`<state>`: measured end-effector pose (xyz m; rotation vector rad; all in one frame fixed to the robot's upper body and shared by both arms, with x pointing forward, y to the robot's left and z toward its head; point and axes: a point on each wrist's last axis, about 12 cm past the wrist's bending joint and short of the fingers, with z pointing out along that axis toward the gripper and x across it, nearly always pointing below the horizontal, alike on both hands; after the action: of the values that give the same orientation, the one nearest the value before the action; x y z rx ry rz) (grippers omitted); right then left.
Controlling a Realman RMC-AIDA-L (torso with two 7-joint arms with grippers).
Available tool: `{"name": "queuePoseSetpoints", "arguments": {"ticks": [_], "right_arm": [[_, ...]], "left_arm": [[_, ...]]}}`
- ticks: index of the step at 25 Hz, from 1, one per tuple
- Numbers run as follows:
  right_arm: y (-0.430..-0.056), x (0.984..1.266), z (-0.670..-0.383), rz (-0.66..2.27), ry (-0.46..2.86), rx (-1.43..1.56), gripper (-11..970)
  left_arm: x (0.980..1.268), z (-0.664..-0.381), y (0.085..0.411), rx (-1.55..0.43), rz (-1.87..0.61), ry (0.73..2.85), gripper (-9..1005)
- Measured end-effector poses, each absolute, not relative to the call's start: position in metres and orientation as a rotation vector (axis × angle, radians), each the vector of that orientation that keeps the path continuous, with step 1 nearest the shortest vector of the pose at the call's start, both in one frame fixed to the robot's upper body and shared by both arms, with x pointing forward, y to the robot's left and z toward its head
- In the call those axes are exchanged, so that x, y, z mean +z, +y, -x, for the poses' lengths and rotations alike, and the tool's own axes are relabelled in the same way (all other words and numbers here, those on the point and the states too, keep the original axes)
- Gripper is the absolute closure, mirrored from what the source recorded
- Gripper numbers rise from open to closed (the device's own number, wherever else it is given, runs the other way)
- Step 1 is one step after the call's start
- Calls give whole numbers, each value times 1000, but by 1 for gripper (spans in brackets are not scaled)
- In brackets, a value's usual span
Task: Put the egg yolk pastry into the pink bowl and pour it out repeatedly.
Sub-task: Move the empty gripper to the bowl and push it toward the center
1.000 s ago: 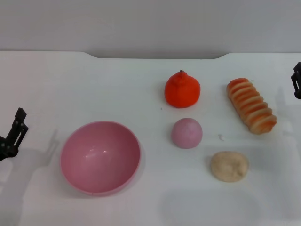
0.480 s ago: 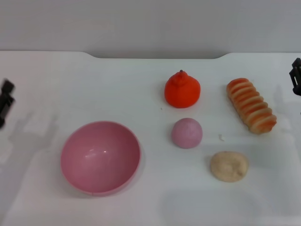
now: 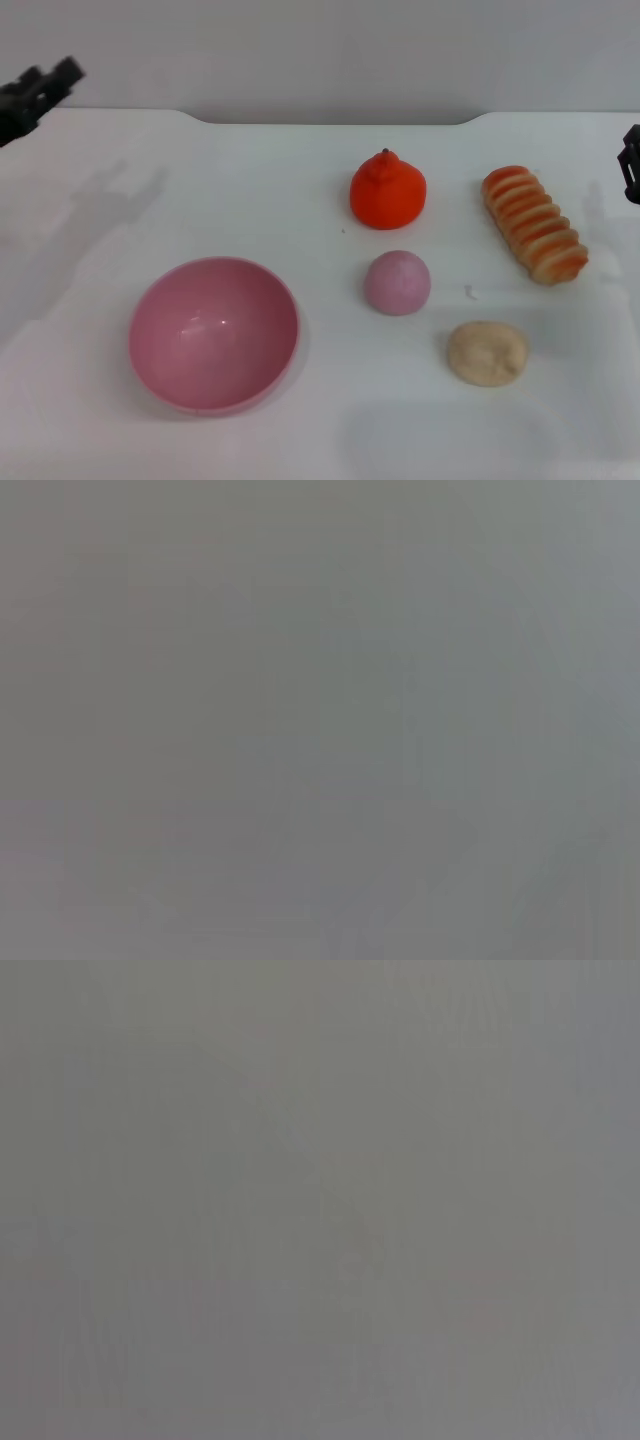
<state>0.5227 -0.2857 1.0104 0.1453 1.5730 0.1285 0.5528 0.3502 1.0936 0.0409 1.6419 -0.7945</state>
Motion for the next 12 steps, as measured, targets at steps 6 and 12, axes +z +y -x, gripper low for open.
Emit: {"name": "queuePoseSetpoints", "arguments": {"ticks": [6,12], "right_arm": [[-288,1012,-525,-140,1564,123,417],[-290,1016,-529,-132,1549,113,421]], "left_arm": [[1124,-578,346,-810,-222,1891,302],[1164,-582,333,-683,-402,2203,302]]}}
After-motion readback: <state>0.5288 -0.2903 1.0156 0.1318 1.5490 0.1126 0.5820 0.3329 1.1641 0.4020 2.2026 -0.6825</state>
